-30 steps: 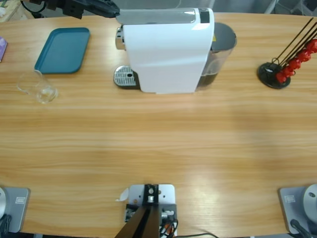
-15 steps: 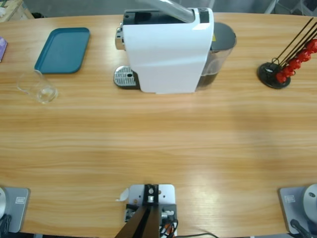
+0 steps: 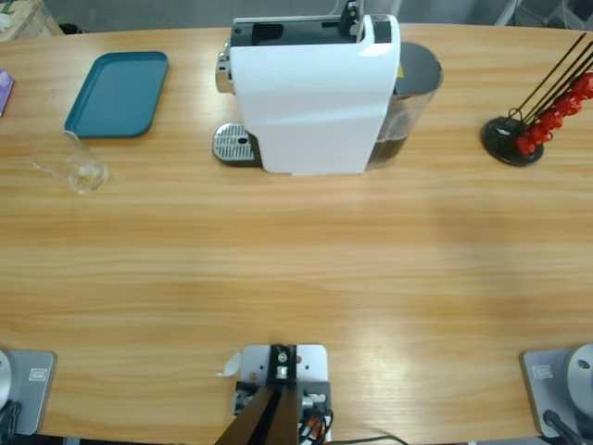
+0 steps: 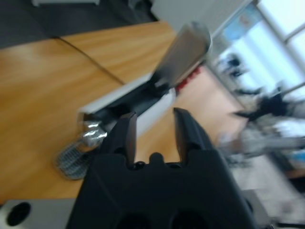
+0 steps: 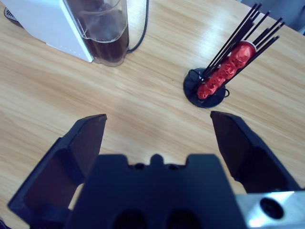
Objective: Pour coffee
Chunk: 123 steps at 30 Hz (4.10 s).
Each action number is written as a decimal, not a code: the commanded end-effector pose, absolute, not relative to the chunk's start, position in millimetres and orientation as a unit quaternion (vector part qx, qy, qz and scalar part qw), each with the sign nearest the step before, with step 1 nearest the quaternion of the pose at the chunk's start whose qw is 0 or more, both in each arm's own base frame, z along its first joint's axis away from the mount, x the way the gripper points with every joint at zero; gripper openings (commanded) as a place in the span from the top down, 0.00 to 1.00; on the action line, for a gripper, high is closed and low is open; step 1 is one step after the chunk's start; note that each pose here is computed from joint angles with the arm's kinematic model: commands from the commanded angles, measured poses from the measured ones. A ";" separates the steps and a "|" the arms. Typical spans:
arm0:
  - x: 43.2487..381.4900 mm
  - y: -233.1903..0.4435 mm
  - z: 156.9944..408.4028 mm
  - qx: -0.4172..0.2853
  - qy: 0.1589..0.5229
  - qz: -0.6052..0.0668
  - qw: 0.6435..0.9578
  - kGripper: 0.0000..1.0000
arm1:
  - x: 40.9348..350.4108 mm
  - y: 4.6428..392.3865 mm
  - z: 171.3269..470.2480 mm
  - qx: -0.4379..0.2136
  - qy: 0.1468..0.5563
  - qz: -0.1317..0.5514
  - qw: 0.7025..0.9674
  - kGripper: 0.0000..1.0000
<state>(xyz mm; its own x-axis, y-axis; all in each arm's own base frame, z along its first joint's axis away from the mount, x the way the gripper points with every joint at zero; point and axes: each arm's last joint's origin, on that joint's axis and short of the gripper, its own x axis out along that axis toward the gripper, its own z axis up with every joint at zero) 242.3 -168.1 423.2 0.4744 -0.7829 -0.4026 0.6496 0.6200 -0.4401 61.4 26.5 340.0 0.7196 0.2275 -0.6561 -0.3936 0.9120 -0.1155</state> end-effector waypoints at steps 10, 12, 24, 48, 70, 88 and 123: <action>73.4 -68.7 306.5 0.168 0.297 -0.373 0.863 0.00 | 84.4 12.5 344.2 -0.063 0.337 -0.028 0.939 0.25; 70.2 -65.7 307.1 0.168 0.295 -0.372 0.864 0.00 | 103.6 15.5 332.0 -0.054 0.351 -0.047 0.934 0.28; 75.0 -69.9 303.9 0.164 0.319 -0.366 0.859 0.00 | 192.4 37.6 296.4 -0.026 0.381 -0.055 0.922 0.26; 74.3 -69.4 304.2 0.158 0.321 -0.365 0.860 0.01 | 222.1 28.7 275.7 -0.013 0.392 -0.090 0.915 0.63; 74.7 -69.7 303.4 0.158 0.320 -0.364 0.860 0.01 | 214.6 26.0 315.0 -0.025 0.366 -0.099 0.925 0.92; 75.0 -69.9 303.0 0.158 0.319 -0.364 0.860 0.01 | 168.6 33.8 420.8 -0.008 0.269 -0.033 0.963 0.92; 56.4 -55.0 307.0 0.139 0.286 -0.377 0.870 0.02 | 270.9 298.6 441.6 -0.390 0.157 0.624 0.659 0.91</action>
<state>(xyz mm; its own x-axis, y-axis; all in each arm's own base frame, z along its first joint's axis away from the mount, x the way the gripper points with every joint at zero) 63.6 -59.0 319.0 0.5829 -0.5675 -0.5815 0.7208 0.6914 0.0478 230.9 274.6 471.0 0.2718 0.7116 -0.6479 -0.9224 0.0005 -0.3864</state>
